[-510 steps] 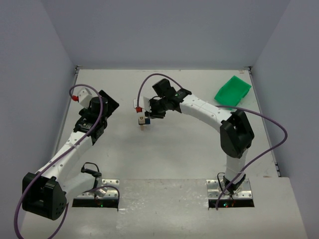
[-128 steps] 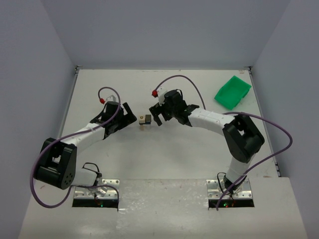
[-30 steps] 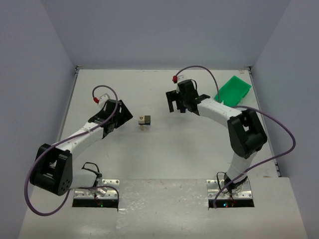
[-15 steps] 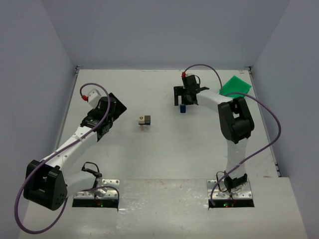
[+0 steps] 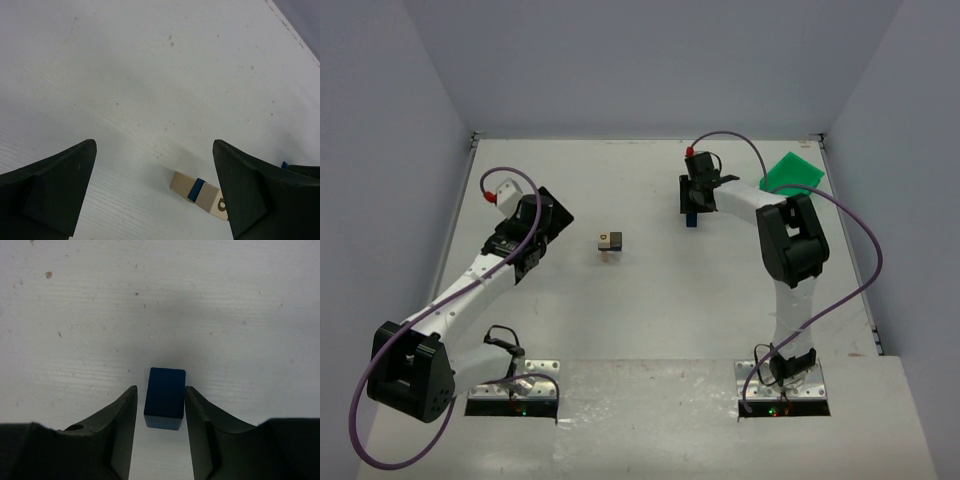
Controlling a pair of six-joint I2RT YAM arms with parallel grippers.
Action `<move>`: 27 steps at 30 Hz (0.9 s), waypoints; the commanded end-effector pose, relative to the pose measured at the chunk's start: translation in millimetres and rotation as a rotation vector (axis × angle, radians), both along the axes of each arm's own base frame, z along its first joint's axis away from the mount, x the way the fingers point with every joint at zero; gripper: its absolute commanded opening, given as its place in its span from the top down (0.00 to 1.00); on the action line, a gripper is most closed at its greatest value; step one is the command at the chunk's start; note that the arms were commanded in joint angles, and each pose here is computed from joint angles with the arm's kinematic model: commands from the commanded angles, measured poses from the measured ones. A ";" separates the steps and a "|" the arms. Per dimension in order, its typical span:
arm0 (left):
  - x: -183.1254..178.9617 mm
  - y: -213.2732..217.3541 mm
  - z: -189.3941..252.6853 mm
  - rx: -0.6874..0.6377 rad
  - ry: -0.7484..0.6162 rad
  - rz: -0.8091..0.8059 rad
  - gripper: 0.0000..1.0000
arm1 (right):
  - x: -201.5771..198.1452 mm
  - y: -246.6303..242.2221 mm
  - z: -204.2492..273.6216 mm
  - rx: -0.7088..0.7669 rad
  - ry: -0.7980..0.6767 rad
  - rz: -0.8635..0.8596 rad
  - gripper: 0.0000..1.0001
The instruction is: Build the wood block tower
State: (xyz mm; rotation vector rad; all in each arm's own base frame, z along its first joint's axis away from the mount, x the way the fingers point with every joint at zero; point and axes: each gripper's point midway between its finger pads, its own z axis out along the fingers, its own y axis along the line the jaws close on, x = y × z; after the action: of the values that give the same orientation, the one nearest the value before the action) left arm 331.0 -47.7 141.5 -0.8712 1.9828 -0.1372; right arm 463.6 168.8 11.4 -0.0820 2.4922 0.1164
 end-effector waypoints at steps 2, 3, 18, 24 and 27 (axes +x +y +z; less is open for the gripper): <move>2.0 -2.2 12.7 -0.018 -0.056 -0.007 0.00 | 1.6 4.7 7.2 0.022 -0.019 0.005 0.60; 1.9 -2.4 13.6 -0.020 -0.058 -0.009 0.00 | 1.3 5.2 8.4 0.026 -0.019 0.005 0.62; -0.5 -6.5 13.9 -0.035 -0.069 -0.035 0.00 | -14.5 -1.1 10.8 0.013 -0.011 0.021 0.73; 0.6 -6.8 15.2 -0.031 -0.076 -0.041 0.00 | -10.5 27.1 61.6 -0.019 -0.188 0.324 0.81; 0.9 -7.6 15.4 -0.031 -0.079 -0.047 0.00 | -18.7 55.1 88.4 -0.048 -0.293 0.553 0.81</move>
State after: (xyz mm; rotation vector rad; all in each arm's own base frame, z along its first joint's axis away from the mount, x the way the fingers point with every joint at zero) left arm 326.5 -52.0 143.4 -0.8474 1.9830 -0.1819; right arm 434.6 176.9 25.1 -0.3935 2.4501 0.1632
